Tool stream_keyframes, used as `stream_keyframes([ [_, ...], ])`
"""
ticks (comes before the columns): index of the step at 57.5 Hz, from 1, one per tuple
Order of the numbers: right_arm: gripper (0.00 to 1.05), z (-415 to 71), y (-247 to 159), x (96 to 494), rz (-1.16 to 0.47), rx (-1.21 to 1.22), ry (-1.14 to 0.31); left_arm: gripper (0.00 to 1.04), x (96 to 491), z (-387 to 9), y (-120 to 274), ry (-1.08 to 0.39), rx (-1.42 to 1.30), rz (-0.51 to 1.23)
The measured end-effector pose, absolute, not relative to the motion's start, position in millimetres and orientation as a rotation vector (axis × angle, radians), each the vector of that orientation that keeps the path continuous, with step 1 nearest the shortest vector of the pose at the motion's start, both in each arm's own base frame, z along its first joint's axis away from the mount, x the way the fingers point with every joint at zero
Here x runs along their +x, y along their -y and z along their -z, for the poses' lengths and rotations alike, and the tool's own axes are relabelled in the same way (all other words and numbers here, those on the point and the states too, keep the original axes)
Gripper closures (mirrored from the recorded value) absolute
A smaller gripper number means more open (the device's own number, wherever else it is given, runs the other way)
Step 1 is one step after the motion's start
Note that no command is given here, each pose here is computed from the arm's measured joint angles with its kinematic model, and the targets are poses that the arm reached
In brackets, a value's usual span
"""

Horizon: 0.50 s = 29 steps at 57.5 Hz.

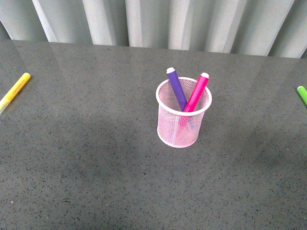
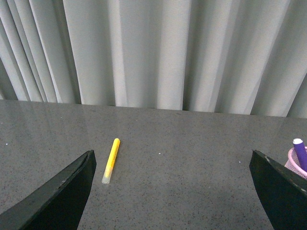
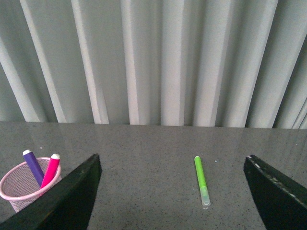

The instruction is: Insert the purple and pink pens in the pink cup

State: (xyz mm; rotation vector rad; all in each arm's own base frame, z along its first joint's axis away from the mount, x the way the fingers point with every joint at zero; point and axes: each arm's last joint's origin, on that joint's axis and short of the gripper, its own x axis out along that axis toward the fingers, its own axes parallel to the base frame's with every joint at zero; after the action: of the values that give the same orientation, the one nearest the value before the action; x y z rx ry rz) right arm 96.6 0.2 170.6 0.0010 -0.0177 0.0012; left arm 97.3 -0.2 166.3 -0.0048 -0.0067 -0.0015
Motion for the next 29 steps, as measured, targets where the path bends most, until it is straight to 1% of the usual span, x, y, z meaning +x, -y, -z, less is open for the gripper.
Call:
stream_keyframes([
  [4, 0.07, -170.6, -0.2, 96.6, -0.001, 0.001, 0.018, 0.07, 97.3, -166.3, 0.2, 0.007, -0.005, 0.002],
  [29, 0.07, -170.6, -0.2, 96.6, -0.001, 0.001, 0.018, 0.07, 97.3, -166.3, 0.2, 0.007, -0.005, 0.002],
])
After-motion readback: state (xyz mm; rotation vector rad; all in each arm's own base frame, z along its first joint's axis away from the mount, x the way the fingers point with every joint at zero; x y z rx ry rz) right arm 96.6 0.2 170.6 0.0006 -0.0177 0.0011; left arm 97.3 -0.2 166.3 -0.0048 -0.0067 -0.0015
